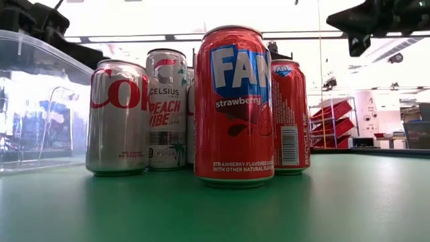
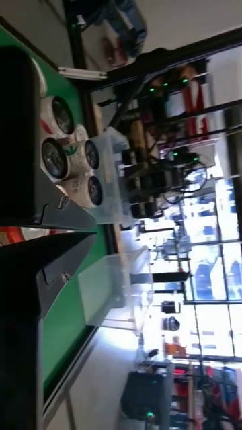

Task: Sort soda cans
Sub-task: Move the top left transparent bin to the top center of the table

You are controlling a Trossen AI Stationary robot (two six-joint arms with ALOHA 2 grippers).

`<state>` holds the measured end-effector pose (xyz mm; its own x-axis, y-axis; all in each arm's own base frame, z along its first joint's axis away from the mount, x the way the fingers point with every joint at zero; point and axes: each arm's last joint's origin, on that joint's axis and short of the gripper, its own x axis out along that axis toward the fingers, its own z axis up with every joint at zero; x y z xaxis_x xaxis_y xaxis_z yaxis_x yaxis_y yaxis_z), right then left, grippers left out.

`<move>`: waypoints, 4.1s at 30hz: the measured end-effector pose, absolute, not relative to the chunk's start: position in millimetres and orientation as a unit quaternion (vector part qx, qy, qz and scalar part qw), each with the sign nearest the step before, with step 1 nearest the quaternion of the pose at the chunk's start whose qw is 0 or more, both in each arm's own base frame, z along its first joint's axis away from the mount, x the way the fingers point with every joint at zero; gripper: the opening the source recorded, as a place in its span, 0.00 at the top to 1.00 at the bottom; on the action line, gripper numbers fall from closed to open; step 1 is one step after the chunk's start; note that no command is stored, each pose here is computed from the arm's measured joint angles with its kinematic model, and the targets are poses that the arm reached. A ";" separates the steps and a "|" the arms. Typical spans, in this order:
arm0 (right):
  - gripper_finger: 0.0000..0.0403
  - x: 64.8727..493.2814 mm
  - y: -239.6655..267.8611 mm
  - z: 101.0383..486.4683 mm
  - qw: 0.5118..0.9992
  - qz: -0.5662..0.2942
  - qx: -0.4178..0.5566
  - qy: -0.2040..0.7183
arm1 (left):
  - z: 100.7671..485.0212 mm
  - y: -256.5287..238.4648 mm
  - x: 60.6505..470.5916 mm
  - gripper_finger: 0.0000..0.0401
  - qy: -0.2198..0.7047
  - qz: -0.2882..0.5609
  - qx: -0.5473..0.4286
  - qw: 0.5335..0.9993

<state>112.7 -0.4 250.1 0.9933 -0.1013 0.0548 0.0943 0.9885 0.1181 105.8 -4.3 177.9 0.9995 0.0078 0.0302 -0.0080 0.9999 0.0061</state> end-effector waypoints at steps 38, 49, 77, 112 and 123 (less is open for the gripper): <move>0.43 220.7 12.3 249.2 0.983 -0.026 -0.012 0.180 | 377.7 63.8 152.9 0.50 0.198 0.447 -0.171 0.856; 0.36 217.5 14.3 245.2 0.975 -0.041 0.079 0.202 | 351.7 182.8 216.8 0.41 0.330 0.509 -0.281 0.743; 0.33 213.8 42.0 237.8 0.965 0.002 0.113 0.237 | 280.8 235.1 268.6 0.28 0.457 0.500 -0.343 0.651; 0.39 215.8 41.9 235.8 0.966 0.003 0.098 0.240 | 304.2 200.1 285.3 1.00 0.479 0.428 -0.256 0.722; 0.43 203.9 36.3 252.9 0.978 -0.036 0.073 0.191 | 386.9 139.4 320.7 1.00 0.421 0.288 -0.063 0.858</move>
<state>203.9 36.3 252.9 0.9245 -0.0419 -0.3790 0.0977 0.9868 0.1292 320.7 139.4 386.9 0.4800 0.4401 -0.7589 -0.5467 0.8266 0.1336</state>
